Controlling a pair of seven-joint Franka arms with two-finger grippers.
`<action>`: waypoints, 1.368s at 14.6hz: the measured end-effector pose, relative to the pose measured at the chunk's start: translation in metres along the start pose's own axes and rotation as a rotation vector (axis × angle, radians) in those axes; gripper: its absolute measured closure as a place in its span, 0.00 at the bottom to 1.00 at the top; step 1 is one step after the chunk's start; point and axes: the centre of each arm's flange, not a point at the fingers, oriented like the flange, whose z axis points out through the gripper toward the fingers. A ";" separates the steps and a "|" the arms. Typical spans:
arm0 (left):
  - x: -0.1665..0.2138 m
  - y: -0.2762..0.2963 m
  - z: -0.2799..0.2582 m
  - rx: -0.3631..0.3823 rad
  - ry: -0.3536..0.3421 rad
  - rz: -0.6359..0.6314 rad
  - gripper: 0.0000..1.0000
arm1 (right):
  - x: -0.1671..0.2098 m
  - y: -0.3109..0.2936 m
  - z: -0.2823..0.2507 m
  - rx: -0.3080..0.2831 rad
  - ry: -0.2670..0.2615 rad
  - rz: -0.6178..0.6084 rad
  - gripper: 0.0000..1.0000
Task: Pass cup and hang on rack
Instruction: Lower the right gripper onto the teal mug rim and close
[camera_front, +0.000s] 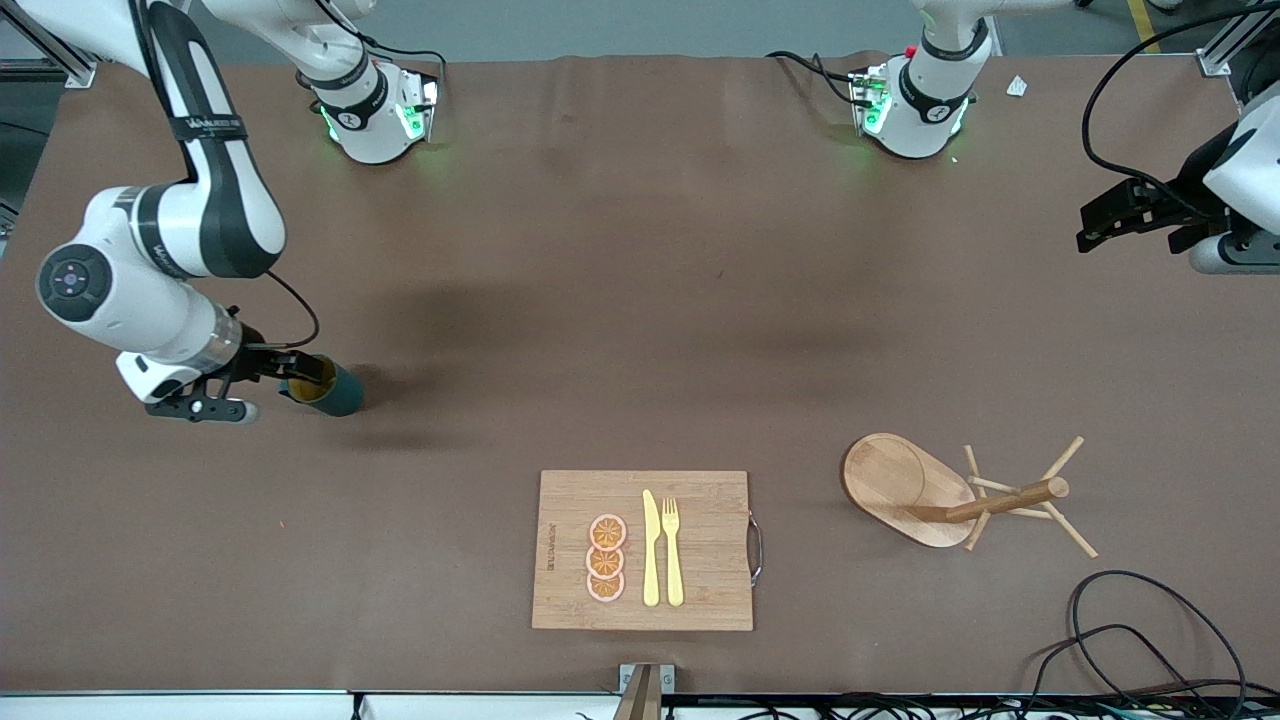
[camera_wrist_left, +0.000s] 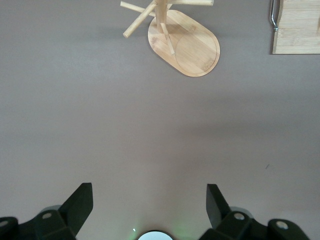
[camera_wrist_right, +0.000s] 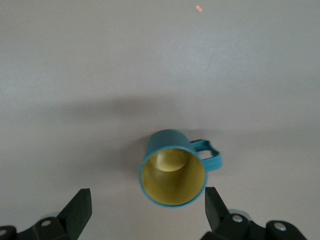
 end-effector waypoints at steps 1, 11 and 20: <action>0.000 -0.001 0.000 0.000 -0.001 -0.002 0.00 | -0.002 -0.012 0.006 -0.003 -0.010 0.002 0.00; 0.006 -0.002 0.009 -0.001 -0.018 -0.003 0.00 | -0.008 -0.016 0.043 -0.002 0.024 0.026 0.00; 0.010 -0.002 0.016 -0.001 -0.030 -0.003 0.00 | -0.019 -0.007 0.073 -0.001 0.036 0.041 0.00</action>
